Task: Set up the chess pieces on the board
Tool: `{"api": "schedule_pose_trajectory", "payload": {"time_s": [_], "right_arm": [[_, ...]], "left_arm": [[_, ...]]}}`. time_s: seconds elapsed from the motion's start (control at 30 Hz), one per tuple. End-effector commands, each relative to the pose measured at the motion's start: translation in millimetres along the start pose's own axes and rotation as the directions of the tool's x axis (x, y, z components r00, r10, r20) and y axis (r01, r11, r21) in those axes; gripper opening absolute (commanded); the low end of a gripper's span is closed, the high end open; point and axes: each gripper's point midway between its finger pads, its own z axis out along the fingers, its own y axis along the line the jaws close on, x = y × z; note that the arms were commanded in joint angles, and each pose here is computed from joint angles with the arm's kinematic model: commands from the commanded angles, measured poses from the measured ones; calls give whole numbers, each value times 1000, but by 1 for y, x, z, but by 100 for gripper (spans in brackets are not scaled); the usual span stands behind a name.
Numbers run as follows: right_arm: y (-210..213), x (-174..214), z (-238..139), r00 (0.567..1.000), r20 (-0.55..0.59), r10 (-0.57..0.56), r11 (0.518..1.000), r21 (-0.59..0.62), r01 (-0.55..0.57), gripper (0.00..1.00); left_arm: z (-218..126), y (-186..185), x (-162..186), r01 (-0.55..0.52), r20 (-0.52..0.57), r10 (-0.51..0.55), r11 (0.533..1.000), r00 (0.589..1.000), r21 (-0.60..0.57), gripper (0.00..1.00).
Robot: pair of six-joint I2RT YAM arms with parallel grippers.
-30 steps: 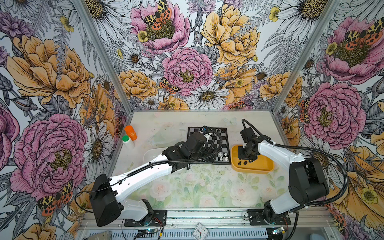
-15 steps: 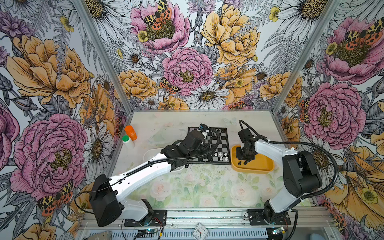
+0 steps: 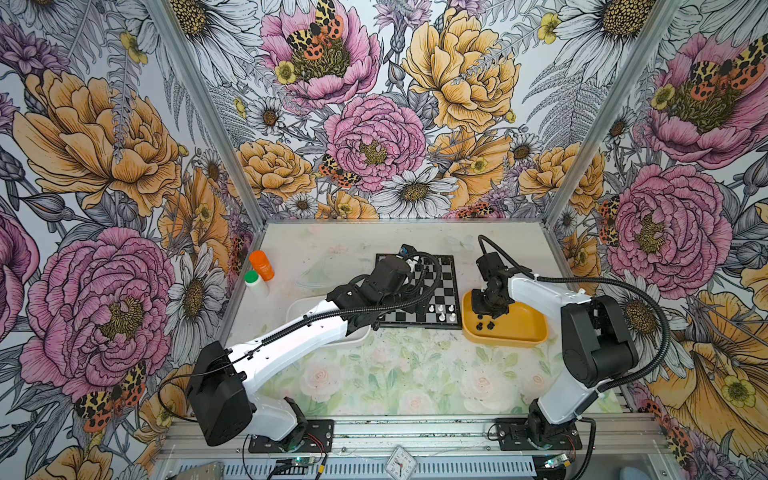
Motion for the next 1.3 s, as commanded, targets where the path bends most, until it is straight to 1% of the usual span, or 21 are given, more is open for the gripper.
{"api": "schedule_pose_trajectory", "payload": {"time_s": [0.0, 0.67, 1.27], "right_arm": [[3, -9, 0, 1000, 15, -12, 1000, -16, 12, 19], [-1, -7, 2, 1000, 4, -11, 1000, -11, 11, 22], [-3, -1, 2, 1000, -2, -7, 1000, -12, 7, 21]], "left_arm": [[-5, -2, -18, -5, 41, 4, 1000, 999, 21, 99], [1, -3, -23, -6, 37, 5, 1000, 999, 27, 99], [-2, -4, -25, -11, 44, 9, 999, 999, 32, 99]]}}
